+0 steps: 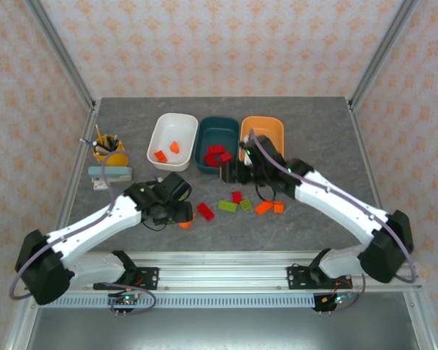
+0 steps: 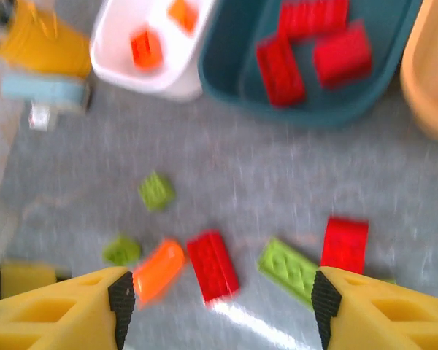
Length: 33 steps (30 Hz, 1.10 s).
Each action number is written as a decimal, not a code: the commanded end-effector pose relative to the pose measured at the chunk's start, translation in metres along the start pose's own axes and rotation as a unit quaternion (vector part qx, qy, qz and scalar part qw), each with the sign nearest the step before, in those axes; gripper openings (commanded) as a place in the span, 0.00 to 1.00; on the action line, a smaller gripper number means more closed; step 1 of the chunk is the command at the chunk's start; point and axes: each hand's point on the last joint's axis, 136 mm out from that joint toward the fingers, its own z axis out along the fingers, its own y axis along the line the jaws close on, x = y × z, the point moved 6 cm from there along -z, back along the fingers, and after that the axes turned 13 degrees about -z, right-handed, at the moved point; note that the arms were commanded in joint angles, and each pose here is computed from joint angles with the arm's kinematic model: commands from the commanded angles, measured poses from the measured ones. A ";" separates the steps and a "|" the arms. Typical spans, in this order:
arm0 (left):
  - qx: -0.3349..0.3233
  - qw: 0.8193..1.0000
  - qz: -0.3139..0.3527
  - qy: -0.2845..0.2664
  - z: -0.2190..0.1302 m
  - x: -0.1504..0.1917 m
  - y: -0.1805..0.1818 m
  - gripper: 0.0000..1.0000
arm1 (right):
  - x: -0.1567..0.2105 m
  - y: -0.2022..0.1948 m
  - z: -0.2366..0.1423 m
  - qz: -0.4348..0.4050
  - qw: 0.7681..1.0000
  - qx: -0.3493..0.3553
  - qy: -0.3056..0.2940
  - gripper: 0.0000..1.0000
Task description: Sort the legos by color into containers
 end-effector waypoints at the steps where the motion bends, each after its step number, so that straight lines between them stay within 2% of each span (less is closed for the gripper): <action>1: -0.013 0.995 0.097 0.026 0.002 0.000 -0.010 0.66 | 0.043 0.005 -0.001 0.019 0.996 -0.089 0.020 0.70; 5: -0.030 0.988 0.141 0.045 0.016 -0.004 -0.024 0.67 | 0.083 -0.007 -0.019 0.026 0.994 -0.102 0.011 0.72; 8: -0.041 0.985 0.160 0.057 0.027 -0.008 -0.033 0.67 | 0.098 -0.017 -0.028 0.030 0.996 -0.085 0.001 0.74; 14: -0.085 0.975 0.186 0.092 0.051 -0.007 -0.034 0.68 | 0.104 -0.024 -0.035 0.044 0.997 -0.065 -0.002 0.74; 21: -0.094 0.972 0.184 0.111 0.073 -0.001 -0.030 0.69 | 0.099 -0.025 -0.037 0.047 0.997 -0.052 -0.013 0.74; 24: -0.095 0.972 0.182 0.116 0.081 0.002 -0.028 0.61 | 0.098 -0.025 -0.036 0.047 0.998 -0.050 -0.011 0.73; 27: -0.098 0.972 0.180 0.117 0.086 0.002 -0.027 0.47 | 0.097 -0.024 -0.035 0.046 0.998 -0.050 -0.007 0.73; 33: -0.109 0.975 0.173 0.090 0.081 -0.002 -0.024 0.33 | 0.089 -0.022 -0.035 0.044 0.998 -0.048 -0.011 0.73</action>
